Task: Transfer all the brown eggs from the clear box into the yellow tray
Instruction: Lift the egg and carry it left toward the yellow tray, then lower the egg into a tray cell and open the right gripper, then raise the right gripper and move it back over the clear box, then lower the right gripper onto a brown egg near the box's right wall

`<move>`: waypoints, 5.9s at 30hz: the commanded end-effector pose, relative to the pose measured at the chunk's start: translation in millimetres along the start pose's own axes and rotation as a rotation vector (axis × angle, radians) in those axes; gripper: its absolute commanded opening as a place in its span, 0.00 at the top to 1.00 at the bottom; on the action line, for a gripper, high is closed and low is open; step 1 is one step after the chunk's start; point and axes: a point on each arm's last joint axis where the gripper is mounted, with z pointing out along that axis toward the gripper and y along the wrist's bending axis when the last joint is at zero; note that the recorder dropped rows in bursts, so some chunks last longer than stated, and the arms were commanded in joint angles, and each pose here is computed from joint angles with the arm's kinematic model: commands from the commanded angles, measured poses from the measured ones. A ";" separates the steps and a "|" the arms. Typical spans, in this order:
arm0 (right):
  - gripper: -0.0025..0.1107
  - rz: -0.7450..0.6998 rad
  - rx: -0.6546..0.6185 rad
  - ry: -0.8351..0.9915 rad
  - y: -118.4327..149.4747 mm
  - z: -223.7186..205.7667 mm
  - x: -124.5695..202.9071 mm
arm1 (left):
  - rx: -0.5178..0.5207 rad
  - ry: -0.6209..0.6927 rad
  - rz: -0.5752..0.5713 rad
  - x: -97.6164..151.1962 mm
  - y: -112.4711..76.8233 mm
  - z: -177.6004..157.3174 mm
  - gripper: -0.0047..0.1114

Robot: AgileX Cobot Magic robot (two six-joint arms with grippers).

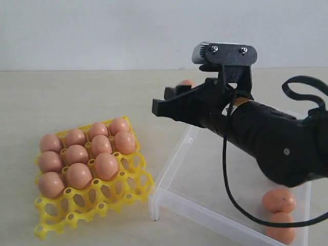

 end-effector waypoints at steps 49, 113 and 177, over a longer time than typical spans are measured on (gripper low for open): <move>0.98 -0.164 -0.585 0.508 23.4 90.1 64.9 | -0.003 -0.004 0.002 0.4 0.2 0.0 0.92; 0.44 -0.335 0.039 0.212 -3.7 25.7 -70.0 | -0.003 -0.005 0.002 0.3 0.2 0.0 0.92; 0.44 -0.267 0.419 1.479 -139.0 42.0 -0.6 | -0.003 -0.005 0.002 0.4 0.2 0.0 0.92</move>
